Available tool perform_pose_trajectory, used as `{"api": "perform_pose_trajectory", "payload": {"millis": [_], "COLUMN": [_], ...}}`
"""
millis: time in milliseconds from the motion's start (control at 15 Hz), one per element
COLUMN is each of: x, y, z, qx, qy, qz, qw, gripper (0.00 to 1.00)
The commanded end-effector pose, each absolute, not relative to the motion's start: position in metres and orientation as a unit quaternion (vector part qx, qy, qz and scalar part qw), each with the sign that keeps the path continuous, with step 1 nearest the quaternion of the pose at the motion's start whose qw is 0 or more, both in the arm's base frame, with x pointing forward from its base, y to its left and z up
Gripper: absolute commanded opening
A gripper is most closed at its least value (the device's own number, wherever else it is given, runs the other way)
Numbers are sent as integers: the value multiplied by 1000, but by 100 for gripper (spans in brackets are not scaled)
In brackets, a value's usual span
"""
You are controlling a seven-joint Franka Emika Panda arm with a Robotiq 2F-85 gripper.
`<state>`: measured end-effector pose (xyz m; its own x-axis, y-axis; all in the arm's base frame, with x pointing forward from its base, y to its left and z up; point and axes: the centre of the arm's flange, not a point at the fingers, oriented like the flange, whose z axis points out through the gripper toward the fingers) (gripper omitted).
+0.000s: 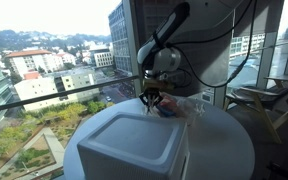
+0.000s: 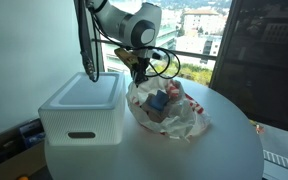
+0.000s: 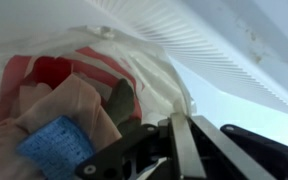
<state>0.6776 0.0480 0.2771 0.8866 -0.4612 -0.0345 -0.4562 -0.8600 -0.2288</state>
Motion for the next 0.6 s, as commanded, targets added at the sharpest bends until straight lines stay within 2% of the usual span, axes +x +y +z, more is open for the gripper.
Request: {"api": "perform_pose_trajectory", "payload": {"millis": [0, 67, 267, 533], "x": [640, 632, 617, 620], "y": [38, 35, 26, 19], "z": [339, 352, 377, 336], "qx": [-948, -945, -950, -960], "qy": [262, 270, 272, 267], "qz": [13, 4, -38, -35], "qw": [179, 185, 145, 76], "gripper": [4, 3, 1, 1]}}
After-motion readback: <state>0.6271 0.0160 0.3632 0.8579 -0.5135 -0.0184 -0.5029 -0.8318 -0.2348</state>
